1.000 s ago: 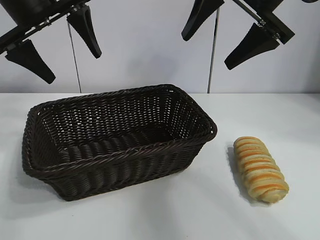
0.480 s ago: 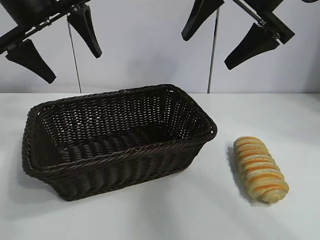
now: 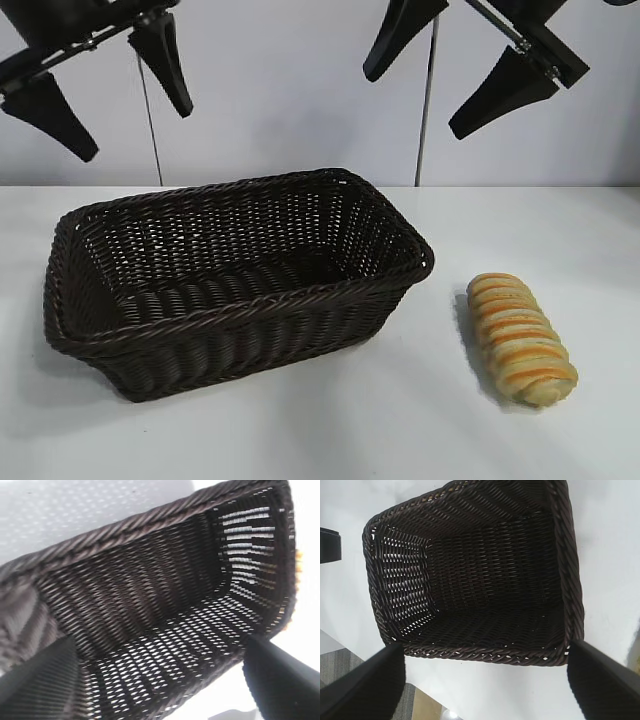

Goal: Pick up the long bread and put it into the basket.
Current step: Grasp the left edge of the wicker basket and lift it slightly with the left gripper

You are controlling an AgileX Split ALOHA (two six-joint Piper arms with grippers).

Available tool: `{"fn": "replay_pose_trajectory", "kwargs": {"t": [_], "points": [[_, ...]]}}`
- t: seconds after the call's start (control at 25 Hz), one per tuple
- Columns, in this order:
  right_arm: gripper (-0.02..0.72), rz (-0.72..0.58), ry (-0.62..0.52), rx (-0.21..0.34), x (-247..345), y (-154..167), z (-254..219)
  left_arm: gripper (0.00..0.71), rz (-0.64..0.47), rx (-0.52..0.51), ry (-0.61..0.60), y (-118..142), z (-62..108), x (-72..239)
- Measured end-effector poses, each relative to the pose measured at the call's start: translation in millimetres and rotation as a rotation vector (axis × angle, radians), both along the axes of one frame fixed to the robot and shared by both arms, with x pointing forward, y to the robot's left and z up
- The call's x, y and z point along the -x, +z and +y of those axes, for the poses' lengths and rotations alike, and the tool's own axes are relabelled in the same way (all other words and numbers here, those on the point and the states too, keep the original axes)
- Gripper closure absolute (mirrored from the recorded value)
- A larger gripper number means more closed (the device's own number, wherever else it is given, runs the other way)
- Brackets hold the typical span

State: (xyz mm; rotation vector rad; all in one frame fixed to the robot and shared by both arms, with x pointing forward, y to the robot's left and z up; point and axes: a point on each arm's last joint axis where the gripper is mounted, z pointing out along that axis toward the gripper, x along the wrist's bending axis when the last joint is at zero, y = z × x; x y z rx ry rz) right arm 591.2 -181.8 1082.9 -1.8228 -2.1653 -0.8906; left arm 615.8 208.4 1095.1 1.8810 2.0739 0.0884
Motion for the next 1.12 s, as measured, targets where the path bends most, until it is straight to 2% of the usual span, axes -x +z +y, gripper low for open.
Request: {"fn": "replay_pose_trajectory", "kwargs": {"t": [0.12,0.2,0.44,0.56,0.68,0.84,1.12], "points": [[0.094,0.000,0.000,0.000,0,0,0,0.062,-0.003,0.003,0.014,3,0.7,2],[0.094,0.000,0.000,0.000,0,0,0,0.062,0.030,-0.003,0.018,-7,1.2,4],[0.094,-0.001,0.000,0.000,0,0,0,0.062,0.243,-0.050,0.020,-67,6.0,27],[0.094,-0.002,-0.001,0.000,0,0,0,0.062,0.297,-0.037,0.029,-92,6.1,37],[0.094,-0.002,-0.001,0.000,0,0,0,0.062,0.306,0.021,0.025,-109,2.2,44],[0.094,-0.017,-0.011,-0.002,-2,0,0,0.062,0.276,0.096,0.029,-118,-3.3,45],[0.094,-0.019,-0.012,-0.002,-2,1,0,0.062,0.185,0.109,0.057,-125,-3.0,40]]}}
